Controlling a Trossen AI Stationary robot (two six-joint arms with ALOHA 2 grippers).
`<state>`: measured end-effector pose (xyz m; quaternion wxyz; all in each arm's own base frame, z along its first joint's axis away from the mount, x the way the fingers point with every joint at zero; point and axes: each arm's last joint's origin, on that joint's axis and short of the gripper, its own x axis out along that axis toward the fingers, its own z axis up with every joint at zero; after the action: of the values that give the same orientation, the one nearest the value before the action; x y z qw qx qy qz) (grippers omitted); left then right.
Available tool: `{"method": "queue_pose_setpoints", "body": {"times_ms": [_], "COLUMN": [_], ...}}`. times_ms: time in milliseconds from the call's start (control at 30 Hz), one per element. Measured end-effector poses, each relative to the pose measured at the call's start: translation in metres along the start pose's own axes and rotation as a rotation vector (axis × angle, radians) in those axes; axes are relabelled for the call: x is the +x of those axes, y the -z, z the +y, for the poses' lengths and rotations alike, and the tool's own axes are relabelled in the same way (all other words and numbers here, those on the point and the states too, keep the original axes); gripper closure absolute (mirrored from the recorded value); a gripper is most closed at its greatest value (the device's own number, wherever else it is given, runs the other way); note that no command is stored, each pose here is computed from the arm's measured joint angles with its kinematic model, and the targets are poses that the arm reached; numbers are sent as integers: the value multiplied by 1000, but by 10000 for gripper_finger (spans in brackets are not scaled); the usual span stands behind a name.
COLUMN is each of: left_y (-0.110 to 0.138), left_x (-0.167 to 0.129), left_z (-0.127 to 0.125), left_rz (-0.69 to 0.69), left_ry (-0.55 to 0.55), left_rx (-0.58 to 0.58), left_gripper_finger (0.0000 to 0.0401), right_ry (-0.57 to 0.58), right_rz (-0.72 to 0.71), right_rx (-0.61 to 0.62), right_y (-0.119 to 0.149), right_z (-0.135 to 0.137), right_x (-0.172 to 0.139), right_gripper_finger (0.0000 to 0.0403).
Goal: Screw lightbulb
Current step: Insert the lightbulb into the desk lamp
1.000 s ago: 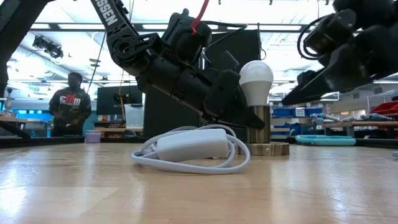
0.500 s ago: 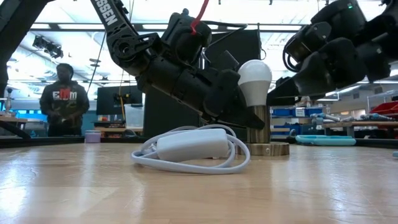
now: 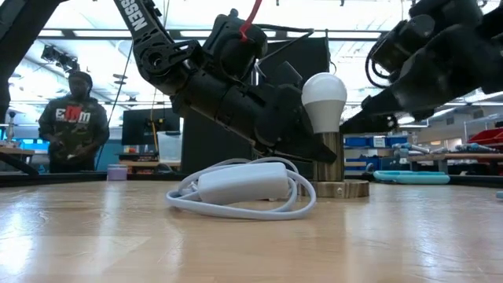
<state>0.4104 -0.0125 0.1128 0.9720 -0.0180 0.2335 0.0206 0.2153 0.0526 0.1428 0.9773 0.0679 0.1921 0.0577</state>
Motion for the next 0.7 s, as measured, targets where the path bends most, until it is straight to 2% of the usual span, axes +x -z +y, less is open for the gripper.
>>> {"method": "queue_pose_setpoints", "body": {"times_ms": [133, 433, 700], "left_y": [0, 0, -1], "left_x": [0, 0, 0], "left_z": [3, 3, 2], "left_rz": [-3, -4, -8], "left_ry": [-31, -30, -29], "left_rx": [-11, -11, -10], "left_gripper_finger": [213, 213, 213], "right_ry": [-94, -3, 70], "right_rz": [5, 54, 90], "right_rx": [26, 72, 44], "right_y": [-3, 0, 9], "right_z": [15, 22, 25], "right_x": [-9, -22, -20], "right_gripper_finger": [58, 58, 58]}}
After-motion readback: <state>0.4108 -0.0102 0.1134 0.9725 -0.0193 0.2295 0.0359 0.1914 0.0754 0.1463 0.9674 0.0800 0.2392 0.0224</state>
